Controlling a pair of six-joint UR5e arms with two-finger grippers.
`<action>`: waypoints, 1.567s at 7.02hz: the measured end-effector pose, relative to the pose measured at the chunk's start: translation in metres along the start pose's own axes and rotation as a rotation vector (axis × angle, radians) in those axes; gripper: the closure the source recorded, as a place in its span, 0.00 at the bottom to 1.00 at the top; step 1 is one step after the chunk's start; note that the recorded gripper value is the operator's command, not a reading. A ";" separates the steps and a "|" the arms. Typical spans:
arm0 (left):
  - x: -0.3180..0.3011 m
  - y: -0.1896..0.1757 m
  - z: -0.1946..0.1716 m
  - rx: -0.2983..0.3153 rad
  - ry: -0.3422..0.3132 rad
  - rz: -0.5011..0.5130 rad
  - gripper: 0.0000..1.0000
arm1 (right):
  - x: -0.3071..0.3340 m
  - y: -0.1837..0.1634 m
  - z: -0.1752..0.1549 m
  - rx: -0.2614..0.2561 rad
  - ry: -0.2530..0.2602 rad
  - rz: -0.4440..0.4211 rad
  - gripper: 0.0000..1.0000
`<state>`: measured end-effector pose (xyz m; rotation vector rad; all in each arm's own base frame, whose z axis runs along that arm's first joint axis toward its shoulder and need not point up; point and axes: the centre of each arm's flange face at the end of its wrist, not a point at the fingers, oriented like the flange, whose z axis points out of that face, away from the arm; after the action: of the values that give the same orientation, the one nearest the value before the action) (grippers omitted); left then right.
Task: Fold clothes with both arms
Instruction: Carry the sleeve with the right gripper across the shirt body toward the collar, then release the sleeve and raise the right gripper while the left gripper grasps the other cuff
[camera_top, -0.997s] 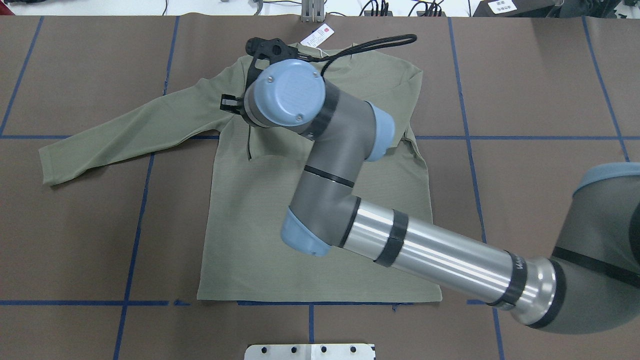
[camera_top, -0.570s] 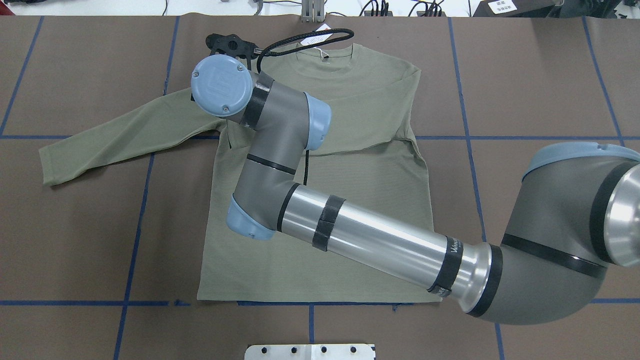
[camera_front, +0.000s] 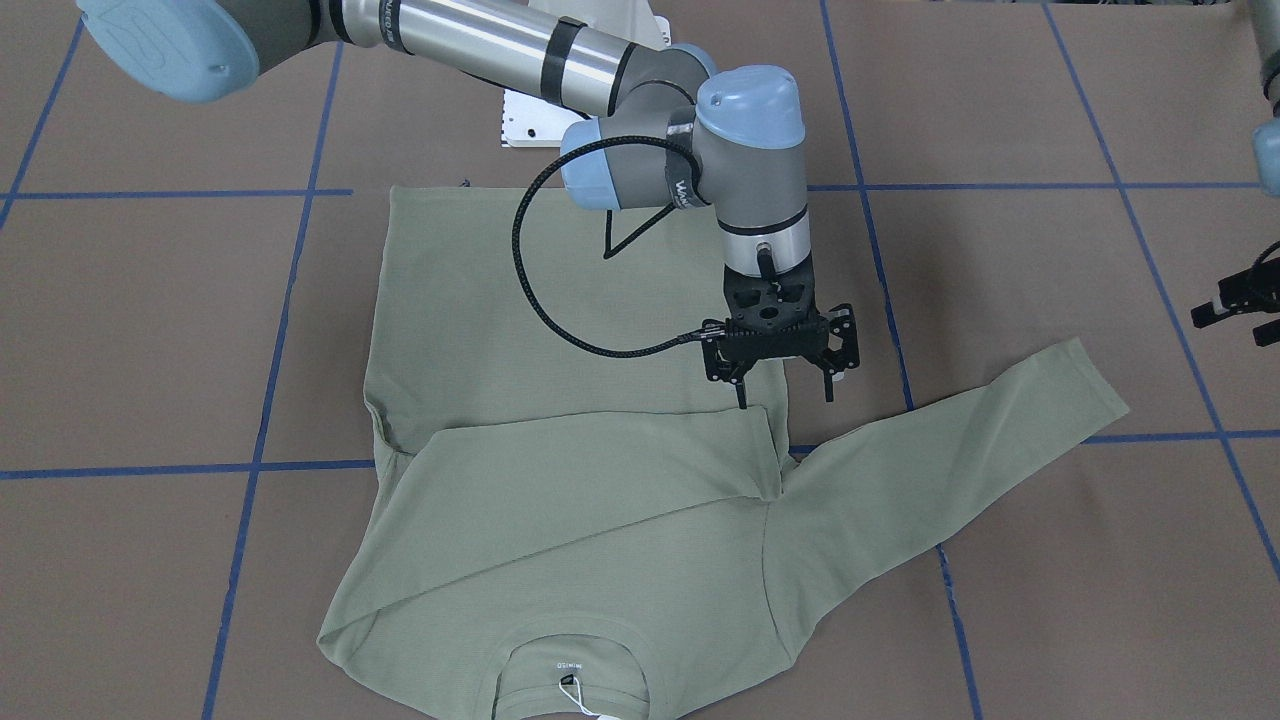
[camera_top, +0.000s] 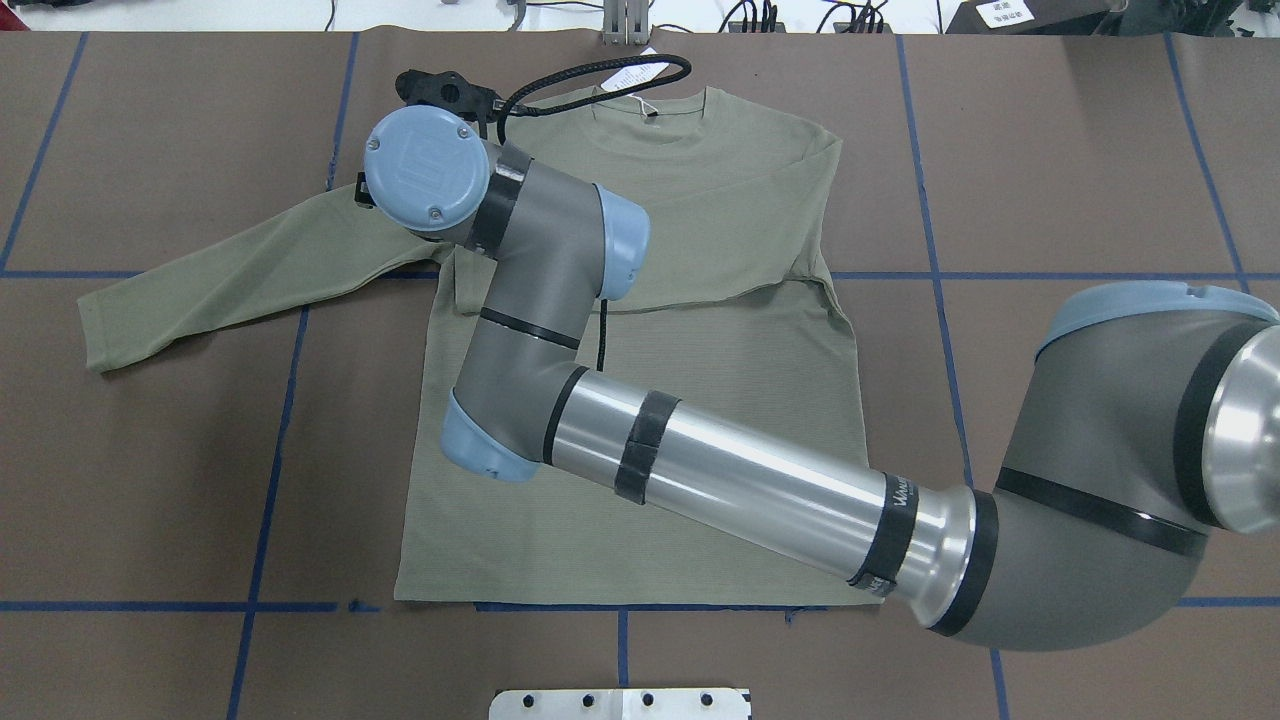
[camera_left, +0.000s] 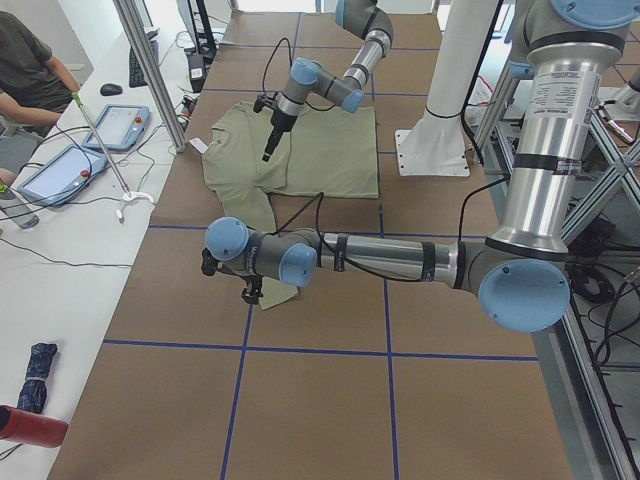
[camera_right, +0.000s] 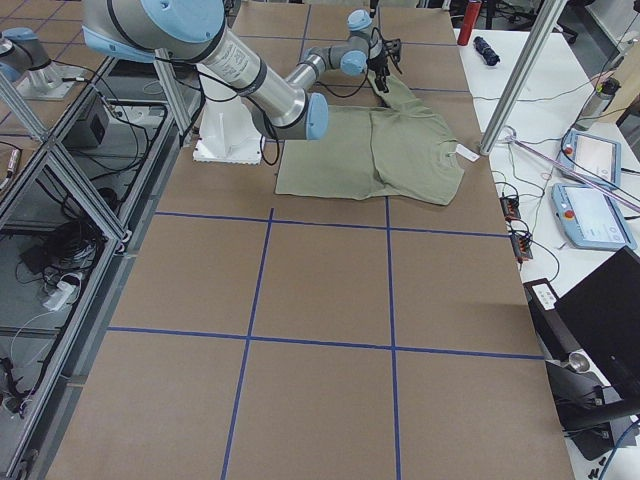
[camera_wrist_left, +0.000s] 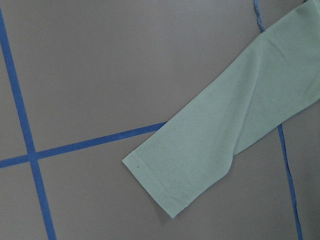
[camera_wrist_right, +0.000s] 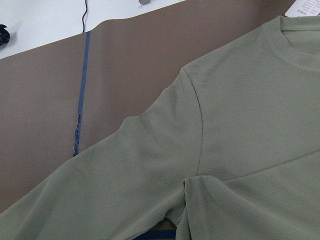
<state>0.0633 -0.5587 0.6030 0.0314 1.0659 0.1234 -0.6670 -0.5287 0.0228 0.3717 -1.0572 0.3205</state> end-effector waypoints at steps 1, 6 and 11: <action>-0.002 -0.005 0.036 -0.004 -0.020 -0.046 0.09 | 0.038 -0.007 -0.010 -0.025 -0.021 0.047 0.00; -0.027 -0.011 0.120 -0.028 -0.044 -0.093 0.19 | 0.325 -0.129 -0.091 -0.187 0.000 0.079 0.00; -0.014 -0.024 0.138 -0.025 -0.093 -0.064 1.00 | 0.376 -0.148 -0.125 -0.219 -0.018 0.041 0.00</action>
<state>0.1792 -0.5797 0.6798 -0.0191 0.9715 0.0764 -0.3349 -0.5762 0.2807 0.1573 -1.1062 0.2355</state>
